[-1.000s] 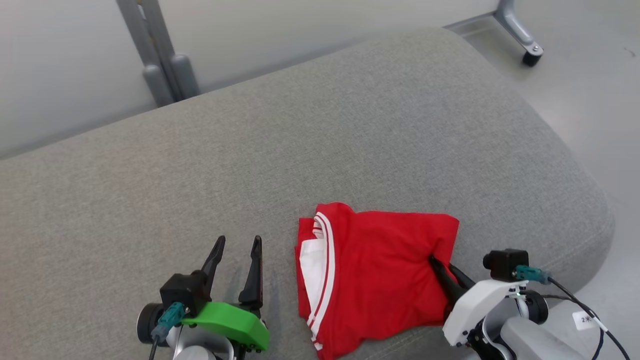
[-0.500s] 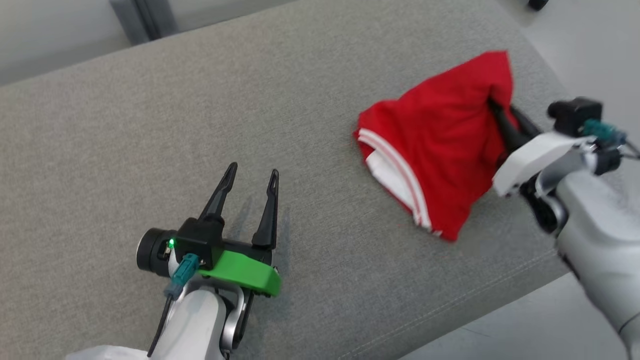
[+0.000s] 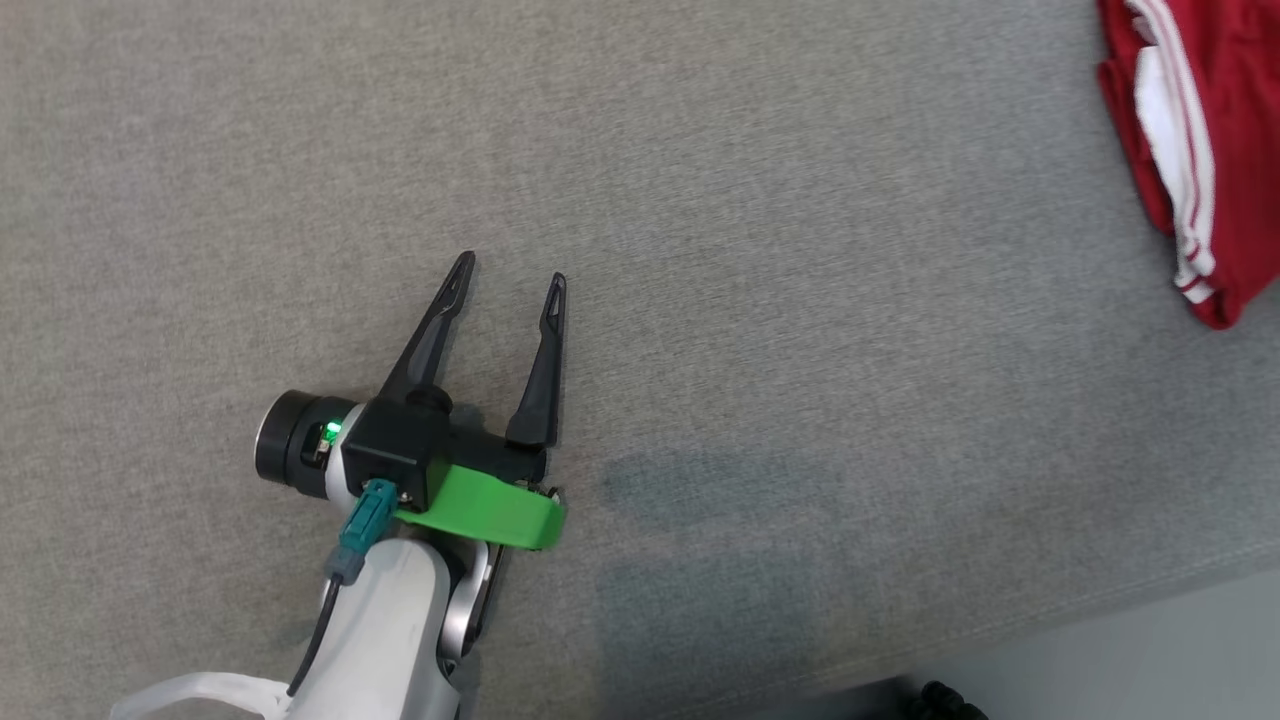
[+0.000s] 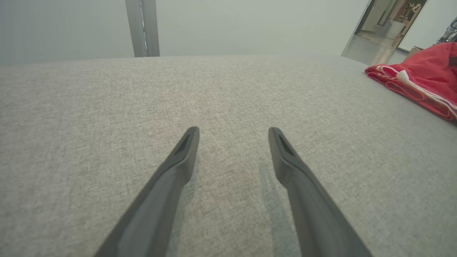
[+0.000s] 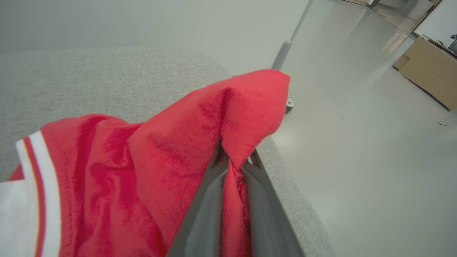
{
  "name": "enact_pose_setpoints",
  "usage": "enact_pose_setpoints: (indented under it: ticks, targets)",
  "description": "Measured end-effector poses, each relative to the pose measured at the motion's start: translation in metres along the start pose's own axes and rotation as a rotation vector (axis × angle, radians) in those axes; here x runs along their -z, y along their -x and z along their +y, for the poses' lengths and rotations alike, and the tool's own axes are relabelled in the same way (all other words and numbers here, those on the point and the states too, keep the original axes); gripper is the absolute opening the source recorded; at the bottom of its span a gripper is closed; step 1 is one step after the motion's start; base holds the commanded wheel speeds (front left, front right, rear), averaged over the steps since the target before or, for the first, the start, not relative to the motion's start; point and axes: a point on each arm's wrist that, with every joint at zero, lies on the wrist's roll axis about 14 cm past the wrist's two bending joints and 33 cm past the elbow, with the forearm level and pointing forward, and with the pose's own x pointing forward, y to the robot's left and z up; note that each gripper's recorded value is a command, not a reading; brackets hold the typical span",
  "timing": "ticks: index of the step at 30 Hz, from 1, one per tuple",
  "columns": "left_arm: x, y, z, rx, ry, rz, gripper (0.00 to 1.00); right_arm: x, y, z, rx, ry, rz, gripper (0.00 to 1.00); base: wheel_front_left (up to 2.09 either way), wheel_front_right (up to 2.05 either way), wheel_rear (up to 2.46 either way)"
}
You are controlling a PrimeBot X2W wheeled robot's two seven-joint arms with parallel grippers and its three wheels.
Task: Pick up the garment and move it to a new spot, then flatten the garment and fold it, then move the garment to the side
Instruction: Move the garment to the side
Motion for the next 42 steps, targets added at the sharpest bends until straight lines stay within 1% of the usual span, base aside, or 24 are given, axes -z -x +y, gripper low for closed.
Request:
enact_pose_setpoints:
  ticks: [1,2,4,7,9,14,18,23,26,30,33,39,41,42]
  targets:
    - [0.004,0.001,0.005,-0.012,-0.001,0.008,1.00,0.013,-0.004,0.002,0.006,-0.001,0.033,1.00,0.00,0.00,0.00]
    - [0.007,0.002,0.009,-0.021,-0.002,0.012,1.00,0.020,-0.008,0.005,0.008,0.002,0.051,1.00,0.00,0.00,0.00]
    - [0.012,0.001,0.014,-0.035,-0.002,0.020,1.00,0.023,-0.018,0.007,0.010,0.027,0.055,1.00,0.00,0.00,0.00]
    - [0.015,0.001,0.022,-0.053,-0.005,0.024,1.00,0.028,-0.027,-0.001,0.037,0.056,0.063,1.00,0.00,0.00,0.00]
    - [0.015,0.002,0.026,-0.065,-0.006,0.025,1.00,0.026,-0.029,-0.010,0.065,0.054,0.049,1.00,0.00,0.00,0.00]
    - [0.008,0.008,0.031,-0.086,-0.014,0.020,1.00,0.011,-0.018,-0.033,0.130,0.063,-0.015,1.00,0.00,0.00,0.00]
    - [0.003,0.015,0.031,-0.098,-0.008,0.019,1.00,0.002,-0.007,-0.030,0.133,0.065,-0.059,1.00,0.00,0.00,0.00]
    - [-0.009,0.028,0.028,-0.114,-0.009,0.011,1.00,-0.016,0.012,-0.014,0.109,0.034,-0.134,1.00,0.00,0.00,0.00]
    - [-0.017,0.038,0.029,-0.136,-0.011,0.002,1.00,-0.026,0.024,0.010,0.053,0.022,-0.175,1.00,0.00,0.00,0.00]
    - [-0.024,0.055,0.030,-0.168,-0.008,-0.002,1.00,-0.031,0.047,0.038,-0.025,0.000,-0.209,1.00,0.00,0.00,0.00]
    - [-0.026,0.071,0.033,-0.201,-0.007,0.004,1.00,-0.035,0.067,0.057,-0.073,-0.055,-0.237,1.00,0.00,0.00,0.00]
    - [-0.037,0.102,0.042,-0.274,-0.020,-0.011,1.00,-0.034,0.113,0.092,-0.178,-0.121,-0.274,1.00,0.00,0.00,0.00]
    - [-0.042,0.112,0.046,-0.301,-0.027,-0.021,1.00,-0.039,0.127,0.100,-0.196,-0.183,-0.298,1.00,0.00,0.00,0.00]
    - [-0.044,0.117,0.049,-0.317,-0.030,-0.026,1.00,-0.042,0.134,0.104,-0.212,-0.189,-0.314,1.00,0.00,0.00,0.00]
